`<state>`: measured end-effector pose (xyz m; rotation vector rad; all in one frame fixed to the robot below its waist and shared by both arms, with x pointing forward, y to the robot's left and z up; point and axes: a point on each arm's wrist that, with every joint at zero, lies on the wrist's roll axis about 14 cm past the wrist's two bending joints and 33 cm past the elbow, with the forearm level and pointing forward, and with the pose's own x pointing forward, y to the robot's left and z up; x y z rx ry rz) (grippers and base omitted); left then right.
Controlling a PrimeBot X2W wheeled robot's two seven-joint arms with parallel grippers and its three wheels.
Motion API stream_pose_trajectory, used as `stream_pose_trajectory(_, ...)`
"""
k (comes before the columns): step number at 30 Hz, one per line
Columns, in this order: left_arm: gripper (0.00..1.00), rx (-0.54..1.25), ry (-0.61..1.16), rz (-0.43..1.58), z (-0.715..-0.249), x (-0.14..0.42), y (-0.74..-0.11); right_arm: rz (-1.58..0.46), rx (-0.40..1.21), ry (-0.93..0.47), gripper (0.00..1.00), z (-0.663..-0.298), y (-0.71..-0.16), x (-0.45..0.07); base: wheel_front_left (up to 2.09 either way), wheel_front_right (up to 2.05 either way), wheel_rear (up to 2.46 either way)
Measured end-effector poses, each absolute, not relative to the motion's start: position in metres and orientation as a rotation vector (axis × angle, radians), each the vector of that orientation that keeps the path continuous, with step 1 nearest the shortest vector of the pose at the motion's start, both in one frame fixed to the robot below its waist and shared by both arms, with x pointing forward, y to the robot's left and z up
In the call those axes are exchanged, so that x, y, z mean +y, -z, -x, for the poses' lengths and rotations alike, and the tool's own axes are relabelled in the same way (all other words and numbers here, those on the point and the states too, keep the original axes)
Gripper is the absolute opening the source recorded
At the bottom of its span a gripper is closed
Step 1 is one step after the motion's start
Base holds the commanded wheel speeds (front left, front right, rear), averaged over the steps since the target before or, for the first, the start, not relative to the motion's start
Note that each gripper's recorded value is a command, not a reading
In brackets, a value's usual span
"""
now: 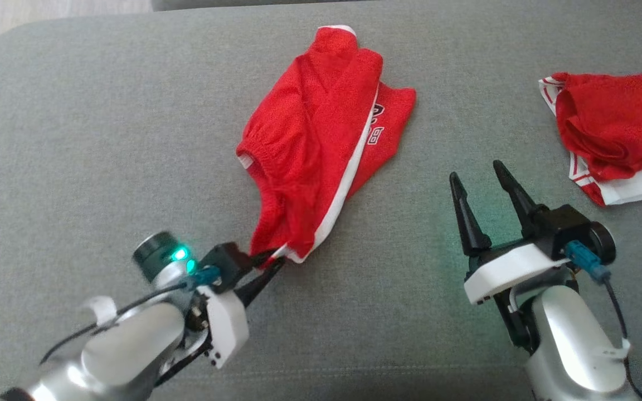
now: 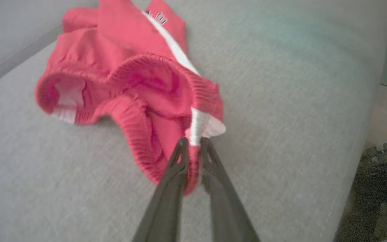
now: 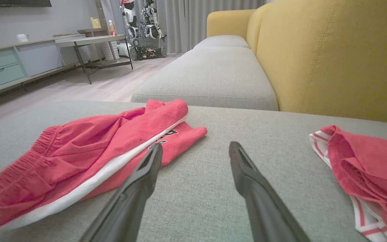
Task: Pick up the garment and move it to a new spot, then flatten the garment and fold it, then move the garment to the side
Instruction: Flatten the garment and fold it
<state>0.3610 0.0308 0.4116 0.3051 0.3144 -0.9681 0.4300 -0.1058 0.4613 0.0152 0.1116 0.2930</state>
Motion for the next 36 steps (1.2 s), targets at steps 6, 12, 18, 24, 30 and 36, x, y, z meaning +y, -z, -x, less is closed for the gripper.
stream_pose_trajectory(6,1.0,0.364,0.668,-0.168,-0.378,0.068,-0.401,-0.028,0.143,-0.304,1.0,-0.431,-0.455,-0.1,0.0,0.0,0.0)
stream_pose_trajectory(12,1.0,0.254,0.405,0.063,-0.416,0.089,-0.441,-0.072,0.173,-0.315,1.0,-0.443,-0.45,-0.092,0.0,0.0,0.0)
stream_pose_trajectory(18,1.0,0.102,0.227,0.25,-0.427,0.111,-0.484,-0.038,0.147,-0.378,1.0,-0.485,-0.47,-0.079,0.0,0.0,0.0)
stream_pose_trajectory(24,1.0,0.056,0.139,0.33,-0.417,0.123,-0.489,-0.028,0.221,-0.412,1.0,-0.526,-0.469,-0.075,0.0,0.0,0.0)
stream_pose_trajectory(30,1.0,0.032,0.09,0.345,-0.416,0.138,-0.487,0.027,0.381,-0.485,1.0,-0.561,-0.443,-0.062,0.0,0.0,0.0)
stream_pose_trajectory(36,1.0,0.066,0.034,0.325,-0.412,0.16,-0.47,0.032,0.507,-0.542,1.0,-0.58,-0.417,-0.049,0.0,0.0,0.0)
